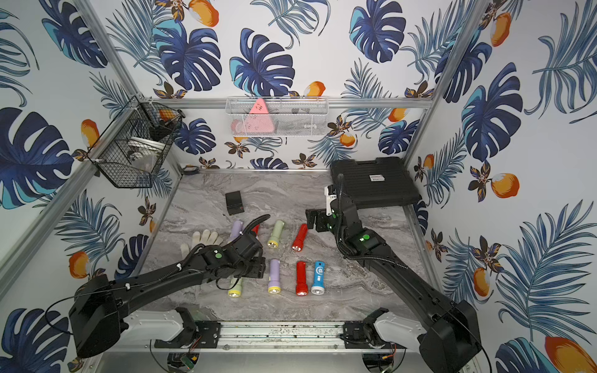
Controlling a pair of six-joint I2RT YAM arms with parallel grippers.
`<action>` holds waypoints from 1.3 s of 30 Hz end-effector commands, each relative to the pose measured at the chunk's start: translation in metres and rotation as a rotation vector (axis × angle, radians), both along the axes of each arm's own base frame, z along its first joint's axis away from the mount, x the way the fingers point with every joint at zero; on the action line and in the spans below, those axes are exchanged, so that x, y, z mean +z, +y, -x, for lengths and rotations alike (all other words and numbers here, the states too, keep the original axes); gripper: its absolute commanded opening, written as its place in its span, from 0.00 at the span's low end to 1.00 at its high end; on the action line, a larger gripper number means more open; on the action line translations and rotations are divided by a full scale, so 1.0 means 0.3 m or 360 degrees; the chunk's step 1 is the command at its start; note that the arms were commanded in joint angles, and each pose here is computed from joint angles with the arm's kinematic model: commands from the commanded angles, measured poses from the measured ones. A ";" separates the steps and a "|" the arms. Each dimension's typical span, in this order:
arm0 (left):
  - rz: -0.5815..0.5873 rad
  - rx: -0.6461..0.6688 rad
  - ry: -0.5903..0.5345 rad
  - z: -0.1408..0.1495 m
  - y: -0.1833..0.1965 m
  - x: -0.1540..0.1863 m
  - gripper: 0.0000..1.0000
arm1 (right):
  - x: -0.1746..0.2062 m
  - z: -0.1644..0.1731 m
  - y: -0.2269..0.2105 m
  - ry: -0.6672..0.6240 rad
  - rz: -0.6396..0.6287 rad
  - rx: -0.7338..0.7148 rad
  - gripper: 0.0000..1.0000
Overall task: Close the plug at the bottom of the flashlight
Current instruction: Pick up the flashlight from the center of the board.
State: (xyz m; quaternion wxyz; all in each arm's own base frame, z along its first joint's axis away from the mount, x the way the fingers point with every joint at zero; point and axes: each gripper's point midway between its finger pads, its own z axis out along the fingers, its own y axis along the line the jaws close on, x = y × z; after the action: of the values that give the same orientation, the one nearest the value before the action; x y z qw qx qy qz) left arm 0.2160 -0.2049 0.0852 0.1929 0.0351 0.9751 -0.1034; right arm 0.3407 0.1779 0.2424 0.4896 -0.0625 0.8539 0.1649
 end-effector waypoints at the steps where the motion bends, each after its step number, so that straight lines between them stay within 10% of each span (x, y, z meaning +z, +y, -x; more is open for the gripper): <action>1: 0.0009 0.0007 -0.0036 -0.004 -0.063 -0.002 0.73 | 0.007 0.002 -0.008 -0.0013 -0.0001 -0.0014 1.00; 30: -0.0315 -0.0214 0.0032 -0.002 -0.167 -0.233 0.71 | 0.054 0.020 -0.021 -0.0068 -0.0024 -0.0015 1.00; 39: -0.0312 -0.0205 0.0058 0.014 -0.154 -0.260 0.53 | 0.053 0.022 -0.020 -0.0067 -0.0025 -0.0013 1.00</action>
State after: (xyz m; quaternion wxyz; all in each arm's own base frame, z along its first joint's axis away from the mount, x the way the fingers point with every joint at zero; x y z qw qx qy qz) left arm 0.2206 -0.2586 0.0142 0.1859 0.1099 0.9759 -0.0300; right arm 0.3343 0.1730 0.2588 0.5083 -0.0589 0.8418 0.1720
